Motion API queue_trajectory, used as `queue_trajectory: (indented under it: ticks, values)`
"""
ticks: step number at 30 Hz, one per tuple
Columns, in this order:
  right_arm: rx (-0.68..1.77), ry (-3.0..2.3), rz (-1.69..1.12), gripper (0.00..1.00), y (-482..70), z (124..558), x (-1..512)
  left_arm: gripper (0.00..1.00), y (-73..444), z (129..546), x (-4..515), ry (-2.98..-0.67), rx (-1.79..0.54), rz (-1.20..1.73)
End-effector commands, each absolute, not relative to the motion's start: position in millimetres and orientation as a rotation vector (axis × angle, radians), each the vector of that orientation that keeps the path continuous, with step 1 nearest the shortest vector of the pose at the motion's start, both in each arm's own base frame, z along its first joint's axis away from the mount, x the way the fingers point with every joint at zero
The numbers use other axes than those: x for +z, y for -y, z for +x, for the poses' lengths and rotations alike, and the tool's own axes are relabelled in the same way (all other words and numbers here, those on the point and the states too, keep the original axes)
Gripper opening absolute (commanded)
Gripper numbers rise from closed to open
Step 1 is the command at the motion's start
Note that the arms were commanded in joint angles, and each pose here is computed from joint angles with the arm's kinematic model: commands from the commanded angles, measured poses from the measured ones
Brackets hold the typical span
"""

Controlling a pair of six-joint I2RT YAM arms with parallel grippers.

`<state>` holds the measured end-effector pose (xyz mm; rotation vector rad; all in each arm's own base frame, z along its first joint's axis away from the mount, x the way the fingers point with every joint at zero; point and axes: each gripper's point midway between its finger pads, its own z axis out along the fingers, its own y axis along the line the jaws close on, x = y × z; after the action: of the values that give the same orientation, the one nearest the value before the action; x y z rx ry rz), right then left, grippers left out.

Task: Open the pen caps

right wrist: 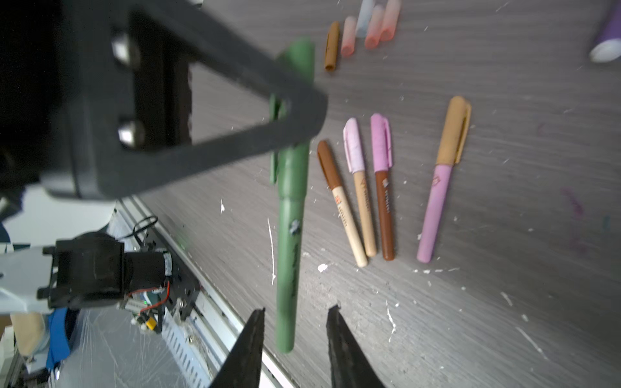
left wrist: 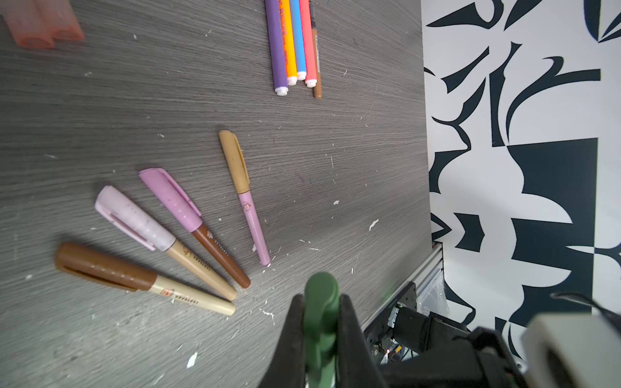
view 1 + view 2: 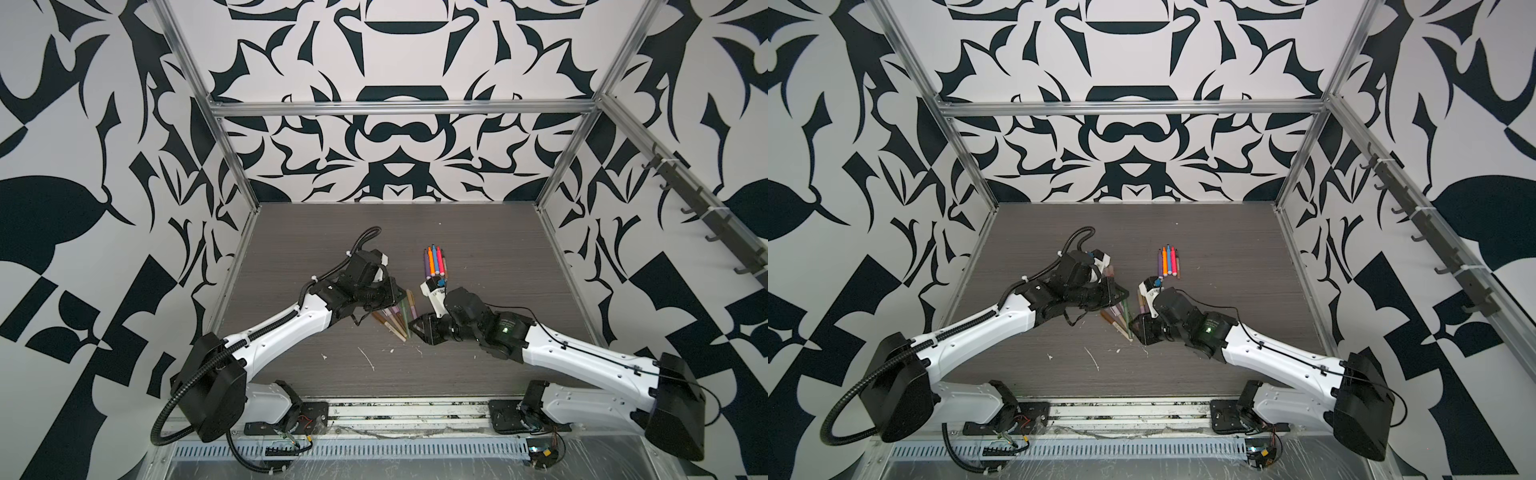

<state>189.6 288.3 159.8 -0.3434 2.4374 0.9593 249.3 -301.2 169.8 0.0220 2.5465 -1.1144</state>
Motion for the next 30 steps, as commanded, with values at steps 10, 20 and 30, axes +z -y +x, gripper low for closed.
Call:
queue_trajectory:
  ticks: [10, 20, 30]
  values:
    - [1.07, -2.419, -0.336, 0.33, -316, 203, 174, 0.0, 295, 243, 171, -2.544, -1.116, 0.024]
    - [1.076, -2.472, -0.326, 0.24, -314, 197, 154, 0.0, 295, 244, 176, -2.535, -1.128, 0.002]
    - [1.096, -2.506, -0.326, 0.0, -300, 180, 136, 0.0, 288, 258, 177, -2.547, -1.007, -0.014]
